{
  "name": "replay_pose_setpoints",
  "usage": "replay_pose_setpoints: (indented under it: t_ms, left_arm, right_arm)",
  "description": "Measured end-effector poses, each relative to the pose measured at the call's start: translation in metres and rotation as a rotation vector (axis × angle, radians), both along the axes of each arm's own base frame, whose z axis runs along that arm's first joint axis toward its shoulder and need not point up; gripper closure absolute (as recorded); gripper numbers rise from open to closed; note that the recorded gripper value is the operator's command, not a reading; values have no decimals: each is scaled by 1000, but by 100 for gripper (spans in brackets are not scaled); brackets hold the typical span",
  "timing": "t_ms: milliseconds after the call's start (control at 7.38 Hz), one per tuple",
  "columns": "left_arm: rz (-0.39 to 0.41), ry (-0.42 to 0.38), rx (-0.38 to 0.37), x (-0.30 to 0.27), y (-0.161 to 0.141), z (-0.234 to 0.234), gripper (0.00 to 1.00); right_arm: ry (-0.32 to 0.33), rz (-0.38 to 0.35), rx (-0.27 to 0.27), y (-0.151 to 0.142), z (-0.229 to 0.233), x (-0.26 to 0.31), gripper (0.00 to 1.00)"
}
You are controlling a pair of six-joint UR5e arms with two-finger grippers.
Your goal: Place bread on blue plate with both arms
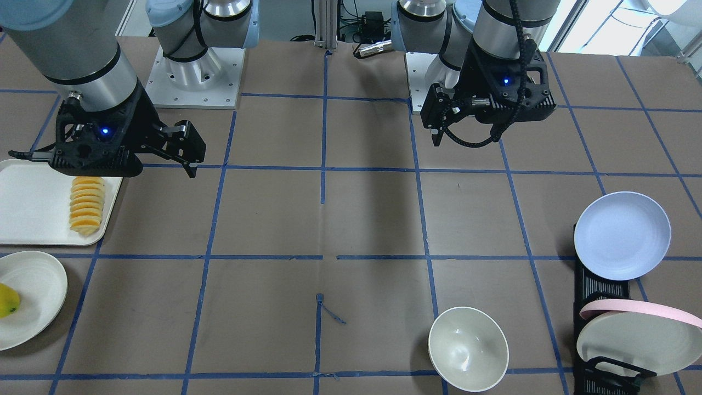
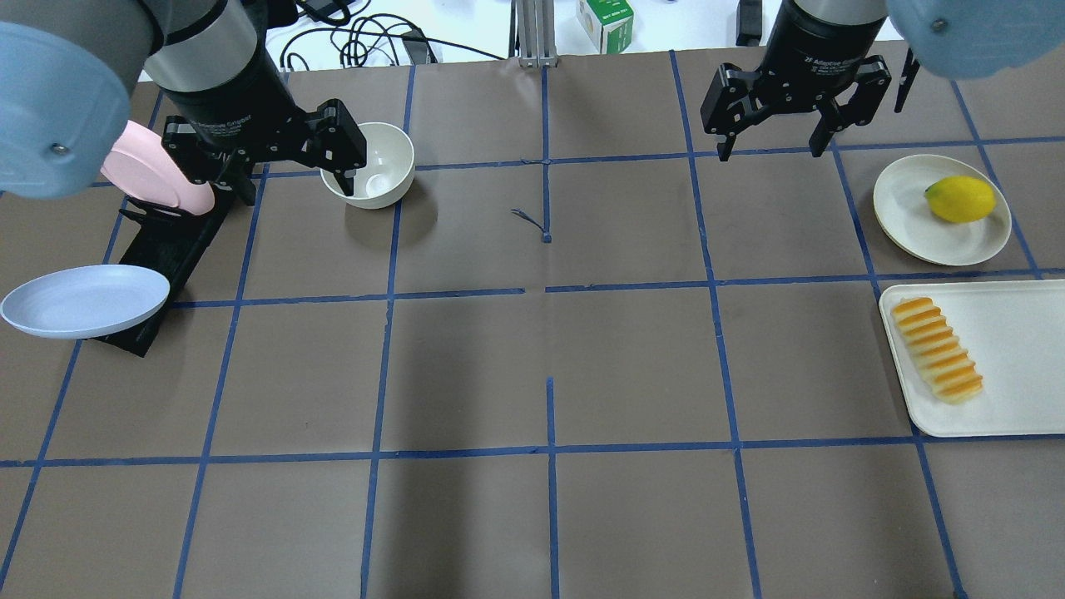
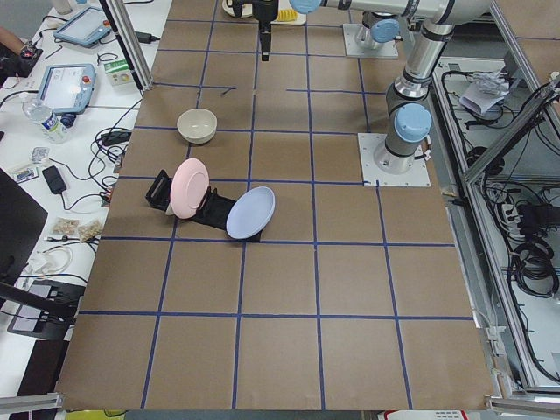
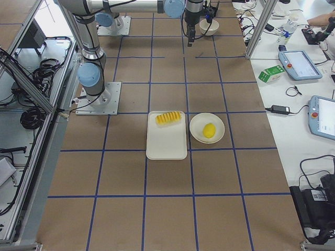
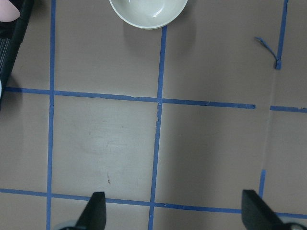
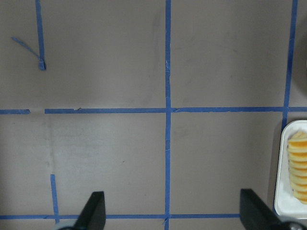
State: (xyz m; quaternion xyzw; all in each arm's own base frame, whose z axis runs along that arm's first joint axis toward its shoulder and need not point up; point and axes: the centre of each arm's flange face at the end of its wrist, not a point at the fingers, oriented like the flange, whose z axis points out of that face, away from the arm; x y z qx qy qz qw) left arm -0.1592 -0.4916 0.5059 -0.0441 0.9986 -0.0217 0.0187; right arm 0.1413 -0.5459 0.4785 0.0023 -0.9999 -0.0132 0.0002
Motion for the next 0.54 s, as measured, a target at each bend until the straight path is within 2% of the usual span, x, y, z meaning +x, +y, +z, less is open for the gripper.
replay_pose_setpoints:
  t_ms: [271,542]
  left_arm:
    - [23,-7,7,9,-1,-2,0]
    - [140,-12,18,76,-15,-8,0]
  right_arm:
    - [3,-4,10,1,-3,-3,0]
    - [7,-16,29,-1,-13,-17,0]
